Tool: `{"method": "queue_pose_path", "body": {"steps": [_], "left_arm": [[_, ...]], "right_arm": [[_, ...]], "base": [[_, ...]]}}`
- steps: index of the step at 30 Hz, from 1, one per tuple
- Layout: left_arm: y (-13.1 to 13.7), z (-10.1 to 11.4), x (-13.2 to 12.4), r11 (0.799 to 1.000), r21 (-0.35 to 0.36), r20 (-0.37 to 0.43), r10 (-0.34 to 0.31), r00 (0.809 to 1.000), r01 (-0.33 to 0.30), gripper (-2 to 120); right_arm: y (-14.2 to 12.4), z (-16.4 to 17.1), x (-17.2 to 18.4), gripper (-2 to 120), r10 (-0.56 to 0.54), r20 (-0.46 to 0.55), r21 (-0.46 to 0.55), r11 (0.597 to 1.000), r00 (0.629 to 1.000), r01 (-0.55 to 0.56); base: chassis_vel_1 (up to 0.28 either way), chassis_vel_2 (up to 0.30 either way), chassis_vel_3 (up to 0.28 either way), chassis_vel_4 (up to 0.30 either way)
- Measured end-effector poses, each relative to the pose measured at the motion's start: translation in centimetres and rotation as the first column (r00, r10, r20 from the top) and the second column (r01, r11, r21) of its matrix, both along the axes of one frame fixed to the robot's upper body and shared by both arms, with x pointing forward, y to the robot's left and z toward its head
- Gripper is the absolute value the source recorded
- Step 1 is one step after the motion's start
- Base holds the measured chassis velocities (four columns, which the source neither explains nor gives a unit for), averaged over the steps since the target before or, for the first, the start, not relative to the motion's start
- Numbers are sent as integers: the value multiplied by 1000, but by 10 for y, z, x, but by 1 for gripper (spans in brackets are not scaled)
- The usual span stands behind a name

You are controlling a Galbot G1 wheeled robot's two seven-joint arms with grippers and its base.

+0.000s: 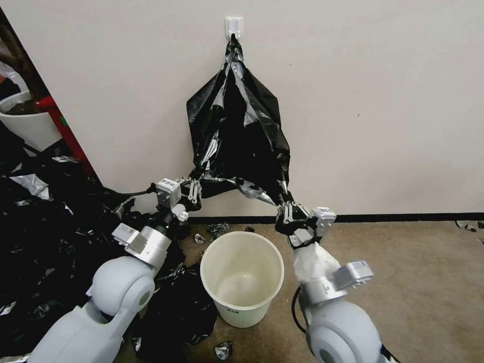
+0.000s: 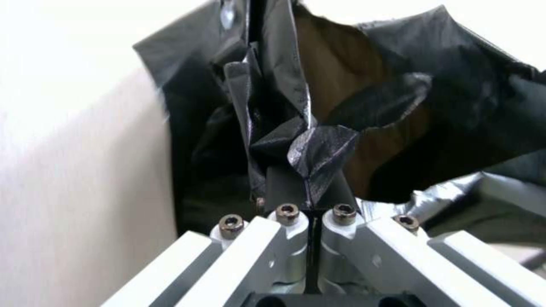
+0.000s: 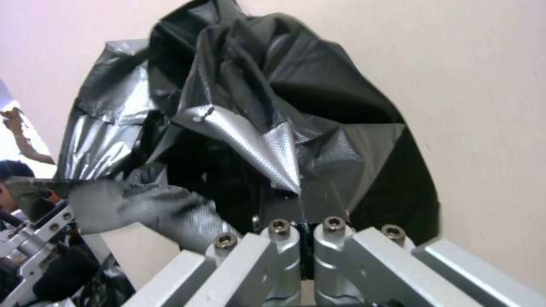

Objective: Place a trash bag onto the trash bin.

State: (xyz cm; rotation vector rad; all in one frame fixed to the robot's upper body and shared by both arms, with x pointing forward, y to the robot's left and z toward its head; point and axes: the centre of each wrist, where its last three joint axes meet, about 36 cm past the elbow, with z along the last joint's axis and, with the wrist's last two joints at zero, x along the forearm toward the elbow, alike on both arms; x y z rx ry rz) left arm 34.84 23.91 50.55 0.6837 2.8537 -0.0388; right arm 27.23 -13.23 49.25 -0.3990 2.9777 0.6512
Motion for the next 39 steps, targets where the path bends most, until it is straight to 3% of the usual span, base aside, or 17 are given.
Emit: {"method": "queue_pose_path", "body": {"steps": [6, 11, 19, 26, 39], "left_arm": [[-3, -15, -11, 1000, 24, -63, 11, 998, -10, 0], [-11, -21, -18, 1000, 0, -84, 10, 996, -10, 0], [-13, -1, -26, 999, -46, -79, -18, 997, 15, 0], [-16, 3, -29, 998, -51, -98, -28, 995, 23, 0], [-18, 48, -43, 996, -87, -127, -12, 992, 1, 0]], "right_arm": [[-1, -11, -11, 0, -17, -59, -13, 1000, 998, 16], [-1, -18, -17, 0, -32, -64, -35, 999, 997, 30], [-7, -1, -21, 0, 3, -32, 4, 1000, 999, -3], [-11, 5, -22, 0, 11, -41, -8, 1000, 999, -11], [-23, 44, -21, 0, 33, -1, 9, 999, 999, -33]], "base": [[0, 0, 0, 0], [0, 0, 0, 0], [0, 0, 0, 0], [0, 0, 0, 0], [0, 0, 0, 0]]}}
